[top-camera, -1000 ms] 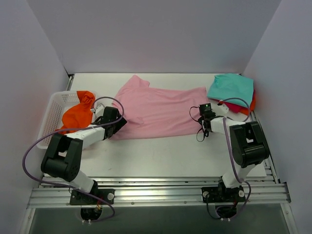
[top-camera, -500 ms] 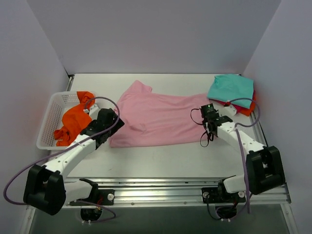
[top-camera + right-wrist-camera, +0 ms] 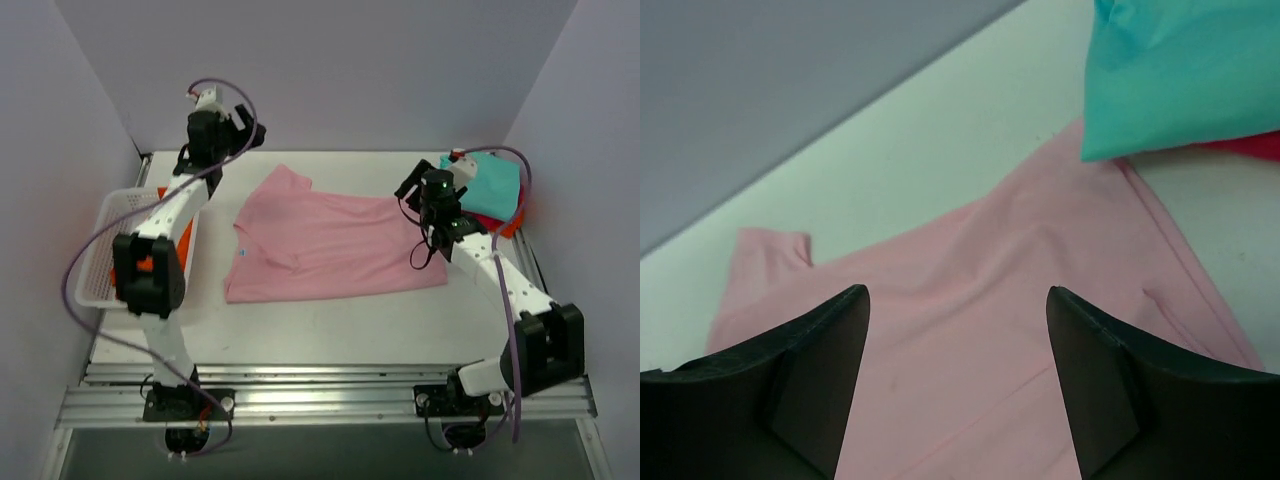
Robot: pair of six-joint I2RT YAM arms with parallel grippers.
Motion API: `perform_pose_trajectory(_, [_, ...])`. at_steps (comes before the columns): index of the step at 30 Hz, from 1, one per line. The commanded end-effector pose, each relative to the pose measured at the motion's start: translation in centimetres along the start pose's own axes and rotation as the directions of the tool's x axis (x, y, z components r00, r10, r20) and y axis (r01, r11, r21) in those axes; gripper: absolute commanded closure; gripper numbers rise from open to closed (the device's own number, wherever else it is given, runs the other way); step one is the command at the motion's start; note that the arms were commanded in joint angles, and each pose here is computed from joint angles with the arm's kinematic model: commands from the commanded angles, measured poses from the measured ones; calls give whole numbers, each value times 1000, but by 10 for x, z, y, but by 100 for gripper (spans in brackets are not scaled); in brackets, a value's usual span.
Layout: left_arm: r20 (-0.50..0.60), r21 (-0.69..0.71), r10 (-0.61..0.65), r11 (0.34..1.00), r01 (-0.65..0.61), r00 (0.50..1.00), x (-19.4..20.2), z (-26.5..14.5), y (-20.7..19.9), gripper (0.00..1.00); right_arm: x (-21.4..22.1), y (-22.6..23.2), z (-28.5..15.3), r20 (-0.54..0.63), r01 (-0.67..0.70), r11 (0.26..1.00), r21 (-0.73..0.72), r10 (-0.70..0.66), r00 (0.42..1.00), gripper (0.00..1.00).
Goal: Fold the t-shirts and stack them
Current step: Fold the flattened tshirt in 1/3 of the way, then grap the side of the flattened tshirt furthest away from the robot with both arms
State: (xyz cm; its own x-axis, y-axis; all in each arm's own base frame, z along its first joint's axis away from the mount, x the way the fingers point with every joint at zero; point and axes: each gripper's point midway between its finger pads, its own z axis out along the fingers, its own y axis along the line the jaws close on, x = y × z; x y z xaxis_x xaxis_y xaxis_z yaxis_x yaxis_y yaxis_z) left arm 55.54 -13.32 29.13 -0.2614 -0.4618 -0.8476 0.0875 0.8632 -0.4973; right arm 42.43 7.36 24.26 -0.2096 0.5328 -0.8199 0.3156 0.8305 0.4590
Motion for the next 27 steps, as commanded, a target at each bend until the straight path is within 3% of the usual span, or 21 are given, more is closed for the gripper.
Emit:
perform_pose_trajectory(1, [-180, 259, 176, 958, -126, 968, 46, 57, -4, 6, 32, 6, 15, -68, 81, 990, -118, -89, 994, 33])
perform_pose_trajectory(2, [-251, 239, 179, 964, -118, 951, 81, 83, 21, 6, 35, 4, 17, -77, 85, 990, -114, -94, 993, 33])
perform_pose_trajectory(3, [-187, 274, 221, 948, -165, 957, 52, 97, 7, 6, 38, 3, 19, -88, 95, 989, -114, -105, 991, 33])
perform_pose_trajectory(5, [-290, 285, 214, 950, -129, 933, 96, 123, 36, 6, 42, -2, 22, -97, 102, 989, -107, -112, 989, 34])
perform_pose_trajectory(6, [-238, 319, 220, 938, -138, 946, 71, 131, 25, 6, 43, -4, 23, -97, 101, 989, -106, -111, 989, 35])
perform_pose_trajectory(7, [-310, 300, 188, 949, -92, 932, 106, 145, 49, 6, 40, -1, 21, -85, 93, 988, -123, -104, 991, 35])
perform_pose_trajectory(9, [-280, 290, 158, 954, -74, 947, 90, 157, 56, 6, 42, -6, 20, -86, 90, 988, -123, -101, 991, 35])
perform_pose_trajectory(10, [-317, 278, 142, 959, -51, 938, 116, 167, 72, 6, 42, -6, 20, -84, 89, 988, -130, -100, 991, 36])
perform_pose_trajectory(19, [-357, 124, -4, 991, 52, 934, 151, 187, 125, 6, 43, -10, 21, -87, 77, 989, -129, -88, 992, 36])
perform_pose_trajectory(23, [-413, 138, -51, 983, 118, 909, 166, 182, 123, 6, 44, -13, 23, -84, 73, 990, -118, -83, 993, 36])
perform_pose_trajectory(27, [-456, 185, 6, 979, 88, 890, 185, 177, 105, 6, 49, -18, 27, -99, 72, 992, -107, -82, 992, 36])
